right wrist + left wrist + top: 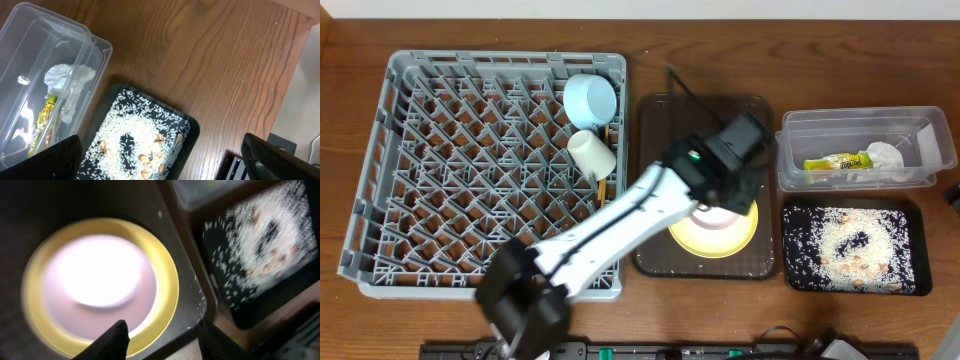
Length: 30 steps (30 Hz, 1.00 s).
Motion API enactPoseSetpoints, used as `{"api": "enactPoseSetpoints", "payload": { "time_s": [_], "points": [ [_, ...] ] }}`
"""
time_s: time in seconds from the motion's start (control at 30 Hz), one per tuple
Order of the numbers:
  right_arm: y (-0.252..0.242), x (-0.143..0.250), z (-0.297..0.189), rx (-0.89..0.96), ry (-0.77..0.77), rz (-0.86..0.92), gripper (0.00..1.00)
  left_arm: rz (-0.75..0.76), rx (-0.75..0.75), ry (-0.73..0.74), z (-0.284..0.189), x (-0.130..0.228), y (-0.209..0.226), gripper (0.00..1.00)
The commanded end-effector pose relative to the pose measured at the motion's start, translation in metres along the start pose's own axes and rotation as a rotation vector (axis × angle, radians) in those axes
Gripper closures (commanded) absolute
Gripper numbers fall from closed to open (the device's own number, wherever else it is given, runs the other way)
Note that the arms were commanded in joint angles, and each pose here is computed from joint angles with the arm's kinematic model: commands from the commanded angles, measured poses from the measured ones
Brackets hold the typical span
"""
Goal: Sort waste into correct bins and load items into the dishwasher rack
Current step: 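Reach the left gripper right to the pink bowl on the yellow plate, then grip the pink bowl rim with the left gripper and lift it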
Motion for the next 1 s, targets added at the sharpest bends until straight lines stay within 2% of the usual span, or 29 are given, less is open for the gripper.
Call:
{"api": "enactPoseSetpoints", "payload": {
  "time_s": [0.0,0.3,0.83,0.97],
  "points": [
    [-0.003,-0.001,-0.001,0.009,-0.005,0.011,0.01,0.023,-0.035,0.033,0.031,0.01,-0.004,0.53],
    [-0.003,-0.001,-0.001,0.009,-0.005,0.011,0.01,0.062,-0.195,-0.015,0.082,0.015,0.005,0.65],
    [-0.003,-0.001,-0.001,0.009,-0.005,0.011,0.01,0.086,-0.215,0.016,0.104,0.027,0.004,0.76],
    [-0.003,-0.001,-0.001,0.009,-0.005,0.011,0.01,0.105,-0.266,-0.002,0.115,0.031,0.007,0.76]
  ]
}}
Point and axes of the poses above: each gripper's point midway between its finger pads, its own z axis out along the fingers, its own y axis along the line the jaws close on, x = y × z, the point moved 8 cm from there along -z, back along the fingers, and after that the axes turned 15 degrees about -z, right-handed, at the moved point
